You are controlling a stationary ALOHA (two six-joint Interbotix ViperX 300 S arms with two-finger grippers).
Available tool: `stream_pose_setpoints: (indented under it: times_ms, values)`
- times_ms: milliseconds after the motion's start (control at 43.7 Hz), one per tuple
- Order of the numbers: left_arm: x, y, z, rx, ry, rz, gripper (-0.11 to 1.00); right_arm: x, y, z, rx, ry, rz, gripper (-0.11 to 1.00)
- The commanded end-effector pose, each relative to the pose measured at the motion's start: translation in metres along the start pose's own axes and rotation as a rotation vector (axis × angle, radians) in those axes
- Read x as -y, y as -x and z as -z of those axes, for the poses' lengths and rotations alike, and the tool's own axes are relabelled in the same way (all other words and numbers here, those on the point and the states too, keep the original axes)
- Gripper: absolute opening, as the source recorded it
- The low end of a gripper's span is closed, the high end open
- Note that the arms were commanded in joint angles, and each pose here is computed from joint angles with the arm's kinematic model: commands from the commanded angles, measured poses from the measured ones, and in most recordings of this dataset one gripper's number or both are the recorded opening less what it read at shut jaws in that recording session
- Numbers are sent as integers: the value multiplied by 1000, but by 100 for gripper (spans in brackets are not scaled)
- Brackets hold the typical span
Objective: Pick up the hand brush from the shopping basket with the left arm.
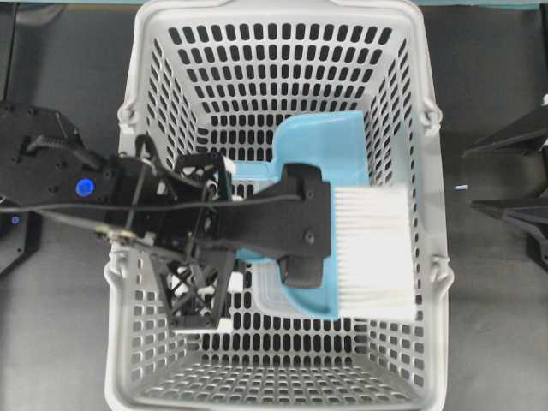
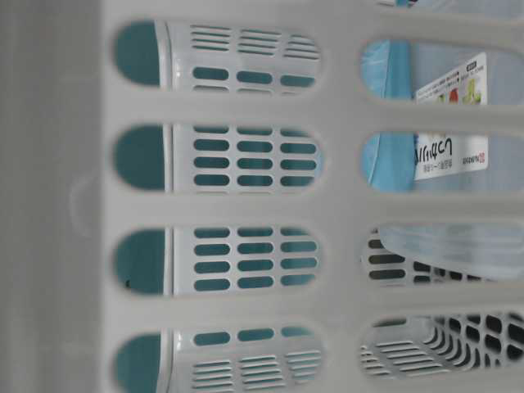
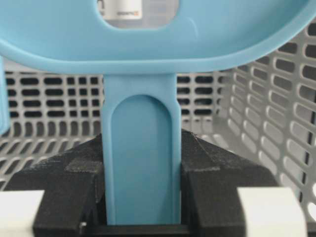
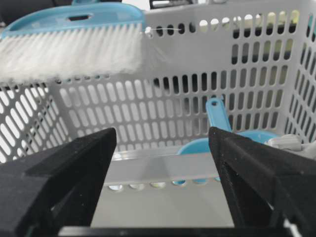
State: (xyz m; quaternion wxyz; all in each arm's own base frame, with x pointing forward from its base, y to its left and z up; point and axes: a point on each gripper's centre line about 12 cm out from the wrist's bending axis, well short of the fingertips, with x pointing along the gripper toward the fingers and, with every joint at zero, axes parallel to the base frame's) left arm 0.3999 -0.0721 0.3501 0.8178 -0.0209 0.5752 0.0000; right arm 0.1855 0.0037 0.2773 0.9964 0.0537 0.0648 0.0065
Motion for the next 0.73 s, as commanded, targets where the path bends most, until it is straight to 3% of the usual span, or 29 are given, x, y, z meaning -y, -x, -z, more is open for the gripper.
stream_pose_setpoints:
  times_ms: [0, 710]
  values:
    - [0, 9, -2, 28, -1, 3, 22, -1, -1, -3, 12, -4, -3, 73]
    - [0, 6, 0, 17, -2, 1, 22, -1, -1, -3, 15, -4, -3, 73]
